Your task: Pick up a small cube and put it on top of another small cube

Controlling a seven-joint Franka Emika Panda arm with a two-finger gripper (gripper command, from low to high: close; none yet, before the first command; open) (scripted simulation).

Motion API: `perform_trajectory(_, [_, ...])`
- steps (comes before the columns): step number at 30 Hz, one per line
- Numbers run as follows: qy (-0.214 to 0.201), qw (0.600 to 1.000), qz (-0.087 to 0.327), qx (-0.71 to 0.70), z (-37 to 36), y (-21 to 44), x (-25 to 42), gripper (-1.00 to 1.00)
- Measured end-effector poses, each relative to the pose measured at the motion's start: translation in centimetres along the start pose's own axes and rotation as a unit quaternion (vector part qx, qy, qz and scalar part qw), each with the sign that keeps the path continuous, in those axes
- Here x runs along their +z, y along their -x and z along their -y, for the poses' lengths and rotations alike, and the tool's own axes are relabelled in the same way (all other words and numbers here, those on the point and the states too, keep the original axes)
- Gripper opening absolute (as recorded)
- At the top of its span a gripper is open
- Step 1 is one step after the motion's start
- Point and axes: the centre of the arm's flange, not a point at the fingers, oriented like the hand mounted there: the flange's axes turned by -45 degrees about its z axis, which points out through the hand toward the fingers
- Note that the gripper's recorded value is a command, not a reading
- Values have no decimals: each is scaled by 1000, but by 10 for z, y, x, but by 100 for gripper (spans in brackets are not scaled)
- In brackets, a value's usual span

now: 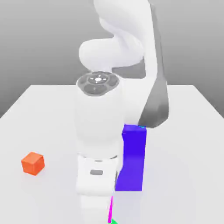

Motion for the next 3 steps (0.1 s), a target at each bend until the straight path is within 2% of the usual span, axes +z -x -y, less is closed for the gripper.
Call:
perform_trajectory(1, [0, 1000, 0, -1, 0, 0, 8, 100])
perform_trajectory(3, [0, 1000, 0, -1, 0, 0, 8, 100])
